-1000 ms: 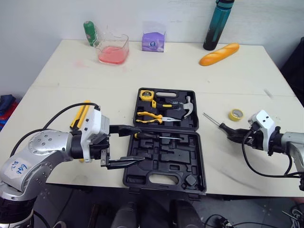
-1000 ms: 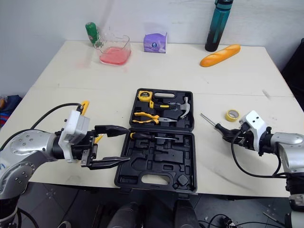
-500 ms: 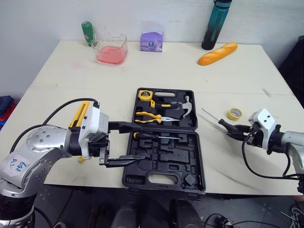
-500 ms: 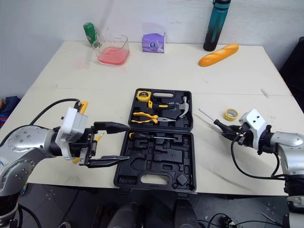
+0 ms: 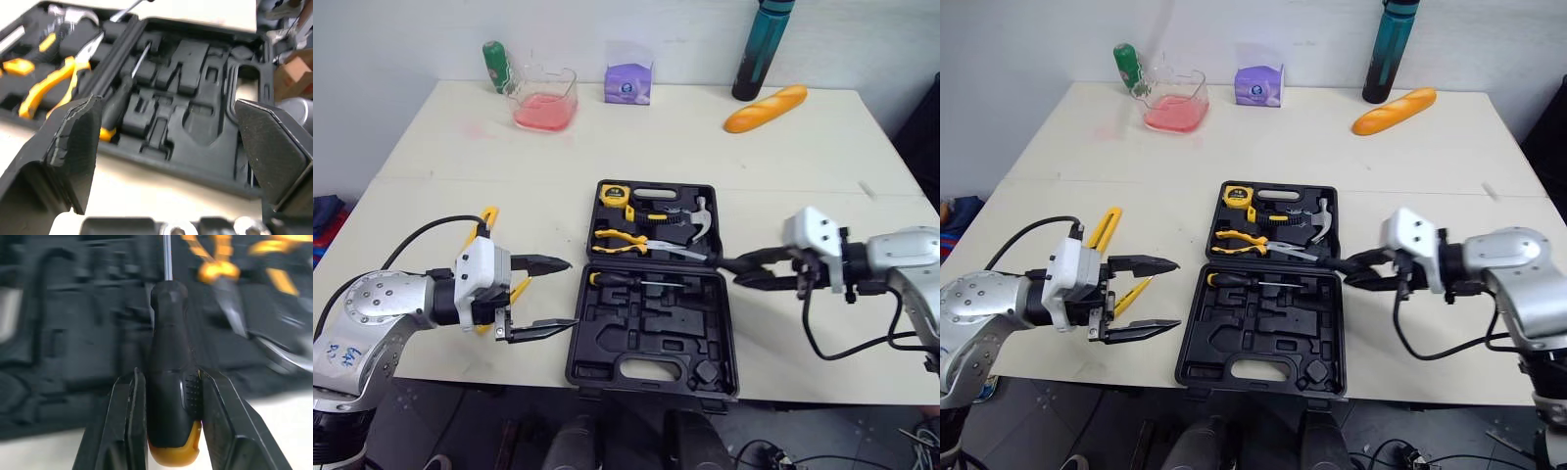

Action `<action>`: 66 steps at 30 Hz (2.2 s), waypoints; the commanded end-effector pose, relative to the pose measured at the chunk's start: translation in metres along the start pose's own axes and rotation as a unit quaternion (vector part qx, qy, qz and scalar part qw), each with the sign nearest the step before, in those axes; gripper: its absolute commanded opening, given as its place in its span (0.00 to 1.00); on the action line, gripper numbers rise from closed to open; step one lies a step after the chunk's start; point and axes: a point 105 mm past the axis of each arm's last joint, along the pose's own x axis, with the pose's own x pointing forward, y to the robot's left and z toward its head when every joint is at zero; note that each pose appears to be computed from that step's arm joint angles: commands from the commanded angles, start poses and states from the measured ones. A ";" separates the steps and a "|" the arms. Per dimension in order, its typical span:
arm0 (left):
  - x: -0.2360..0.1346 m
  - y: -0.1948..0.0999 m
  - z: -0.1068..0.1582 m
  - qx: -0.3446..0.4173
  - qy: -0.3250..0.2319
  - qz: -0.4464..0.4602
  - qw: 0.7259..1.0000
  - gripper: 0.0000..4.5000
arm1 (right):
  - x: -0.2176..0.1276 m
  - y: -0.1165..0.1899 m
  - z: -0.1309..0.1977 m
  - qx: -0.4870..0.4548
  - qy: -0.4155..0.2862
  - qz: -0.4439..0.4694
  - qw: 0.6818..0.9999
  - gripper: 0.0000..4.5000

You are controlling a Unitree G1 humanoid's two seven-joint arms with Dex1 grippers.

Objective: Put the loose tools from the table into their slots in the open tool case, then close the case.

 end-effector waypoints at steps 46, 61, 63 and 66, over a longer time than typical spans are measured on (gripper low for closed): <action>-0.007 -0.009 -0.006 -0.004 0.029 0.031 0.999 1.00 | 0.055 0.018 0.004 -0.032 0.137 0.023 0.990 0.53; -0.006 -0.008 -0.005 -0.005 0.018 0.034 0.999 1.00 | 0.020 0.011 0.017 -0.019 0.044 0.047 0.998 0.99; -0.006 -0.007 -0.004 -0.002 0.017 0.035 0.999 1.00 | 0.020 0.008 0.018 -0.007 0.009 0.038 0.999 0.99; -0.005 -0.005 -0.002 0.002 0.011 0.037 0.999 1.00 | 0.021 0.004 0.018 0.008 -0.055 0.024 0.998 0.99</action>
